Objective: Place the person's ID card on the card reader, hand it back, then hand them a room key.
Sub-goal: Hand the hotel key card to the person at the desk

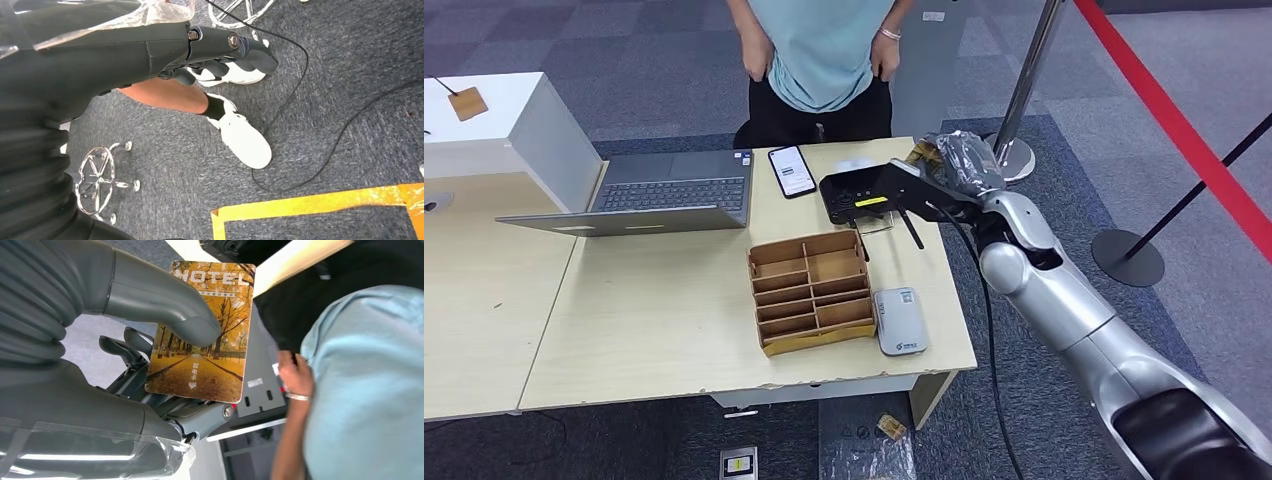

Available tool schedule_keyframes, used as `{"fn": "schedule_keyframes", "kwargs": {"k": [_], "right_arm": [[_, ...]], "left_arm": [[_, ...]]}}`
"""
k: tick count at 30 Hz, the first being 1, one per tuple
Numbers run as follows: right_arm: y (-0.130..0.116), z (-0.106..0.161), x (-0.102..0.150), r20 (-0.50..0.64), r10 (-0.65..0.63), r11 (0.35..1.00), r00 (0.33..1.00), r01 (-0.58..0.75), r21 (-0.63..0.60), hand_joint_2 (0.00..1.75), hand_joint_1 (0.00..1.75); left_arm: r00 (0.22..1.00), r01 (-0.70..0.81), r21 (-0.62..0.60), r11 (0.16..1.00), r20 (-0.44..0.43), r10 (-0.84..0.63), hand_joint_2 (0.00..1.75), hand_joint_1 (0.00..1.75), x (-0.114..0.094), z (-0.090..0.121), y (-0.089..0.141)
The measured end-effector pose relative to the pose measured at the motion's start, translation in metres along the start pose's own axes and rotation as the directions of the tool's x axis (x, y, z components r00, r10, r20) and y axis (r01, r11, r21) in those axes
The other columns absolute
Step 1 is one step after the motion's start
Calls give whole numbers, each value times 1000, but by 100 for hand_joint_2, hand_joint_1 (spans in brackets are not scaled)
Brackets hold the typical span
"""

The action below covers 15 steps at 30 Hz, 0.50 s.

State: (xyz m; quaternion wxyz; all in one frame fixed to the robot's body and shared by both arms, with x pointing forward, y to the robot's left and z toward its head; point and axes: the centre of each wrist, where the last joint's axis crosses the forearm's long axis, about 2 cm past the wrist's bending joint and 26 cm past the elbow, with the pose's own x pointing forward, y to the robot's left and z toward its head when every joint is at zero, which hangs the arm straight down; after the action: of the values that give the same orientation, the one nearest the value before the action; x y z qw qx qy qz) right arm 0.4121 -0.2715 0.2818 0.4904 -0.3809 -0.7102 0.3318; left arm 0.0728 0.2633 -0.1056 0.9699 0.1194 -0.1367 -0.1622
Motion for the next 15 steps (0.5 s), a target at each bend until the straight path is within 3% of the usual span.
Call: {"fn": "schedule_keyframes", "kwargs": {"k": [15], "right_arm": [[22,-29,48,111,14,999,994,-18,35,175,175]], "left_arm": [[1000,26,7,1000,9,-26,175,0,-1,-1,4]]}}
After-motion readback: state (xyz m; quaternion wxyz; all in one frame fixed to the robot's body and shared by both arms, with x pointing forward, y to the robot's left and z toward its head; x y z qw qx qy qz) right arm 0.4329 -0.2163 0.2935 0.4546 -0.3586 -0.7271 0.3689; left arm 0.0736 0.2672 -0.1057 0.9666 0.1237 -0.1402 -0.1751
